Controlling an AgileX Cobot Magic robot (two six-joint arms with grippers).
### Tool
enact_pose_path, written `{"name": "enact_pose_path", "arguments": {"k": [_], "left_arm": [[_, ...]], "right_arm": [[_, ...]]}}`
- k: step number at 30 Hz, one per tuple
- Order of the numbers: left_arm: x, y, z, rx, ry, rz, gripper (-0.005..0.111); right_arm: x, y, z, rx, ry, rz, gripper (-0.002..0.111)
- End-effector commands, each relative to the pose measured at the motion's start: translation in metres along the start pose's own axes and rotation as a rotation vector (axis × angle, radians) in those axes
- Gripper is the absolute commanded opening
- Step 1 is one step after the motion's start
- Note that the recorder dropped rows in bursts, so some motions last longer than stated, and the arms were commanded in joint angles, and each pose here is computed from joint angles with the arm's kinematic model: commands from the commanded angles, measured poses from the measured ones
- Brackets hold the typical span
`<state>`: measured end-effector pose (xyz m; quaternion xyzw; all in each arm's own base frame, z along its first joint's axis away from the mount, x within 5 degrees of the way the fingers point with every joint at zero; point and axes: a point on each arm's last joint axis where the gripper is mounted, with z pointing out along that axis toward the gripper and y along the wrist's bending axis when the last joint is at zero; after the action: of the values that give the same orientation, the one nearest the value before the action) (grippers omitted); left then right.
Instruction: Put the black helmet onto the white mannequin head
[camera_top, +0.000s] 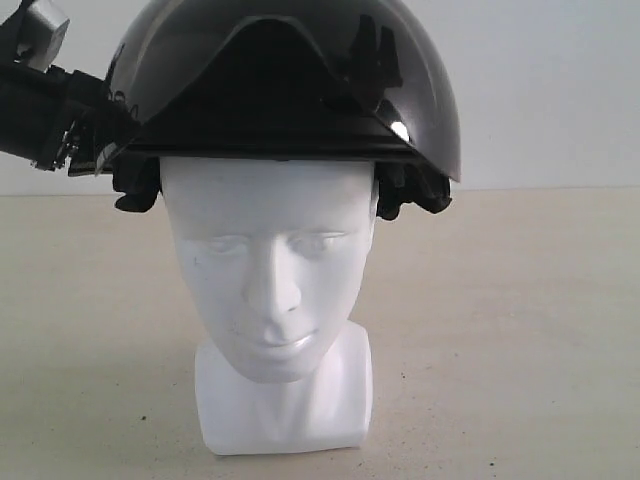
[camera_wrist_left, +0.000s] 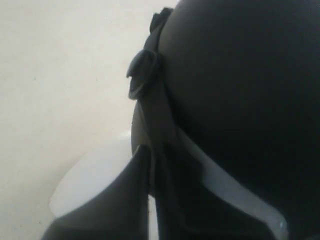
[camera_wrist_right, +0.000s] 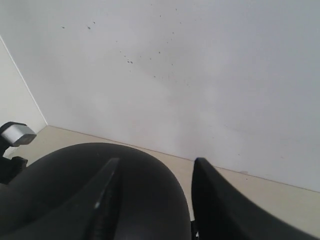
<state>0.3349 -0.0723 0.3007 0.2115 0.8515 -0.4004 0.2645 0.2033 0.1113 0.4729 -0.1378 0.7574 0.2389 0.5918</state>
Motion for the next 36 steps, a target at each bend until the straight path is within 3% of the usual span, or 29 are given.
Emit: {"name": "enact_pose_path", "arguments": {"k": [1,9,20,24,28,31,32,33,36], "left_arm": [[0.006,-0.006,-0.008,0.036,0.064,0.005,0.004],[0.001,0.008,-0.030,0.024,-0.044,-0.036,0.004],[0.000,0.014,-0.043,0.008,-0.091,-0.037,0.004],[-0.007,0.012,-0.063,0.025,-0.215,-0.061,0.004],[-0.013,-0.002,-0.088,0.024,-0.332,-0.030,0.004],[-0.022,-0.021,-0.104,0.070,-0.455,0.009,0.004],[-0.029,-0.034,-0.107,0.080,-0.479,0.081,0.004],[-0.033,-0.039,-0.108,0.087,-0.481,0.098,0.004],[-0.057,-0.066,-0.110,0.047,-0.389,0.126,0.004]], "right_arm": [[-0.003,0.000,-0.004,0.005,-0.013,-0.017,0.043],[-0.003,0.000,-0.004,0.007,-0.015,-0.019,0.043],[-0.003,-0.001,-0.004,0.014,-0.015,-0.033,0.043],[0.003,-0.009,0.007,0.084,0.030,-0.023,0.029],[0.005,-0.018,0.026,0.155,0.022,-0.090,0.000],[0.009,-0.055,0.055,0.273,0.119,-0.031,0.000],[0.017,-0.073,0.073,0.254,0.157,0.029,0.000],[0.020,-0.077,0.078,0.221,0.173,-0.002,0.000],[0.025,-0.083,0.087,-0.061,0.191,0.036,0.000]]}}
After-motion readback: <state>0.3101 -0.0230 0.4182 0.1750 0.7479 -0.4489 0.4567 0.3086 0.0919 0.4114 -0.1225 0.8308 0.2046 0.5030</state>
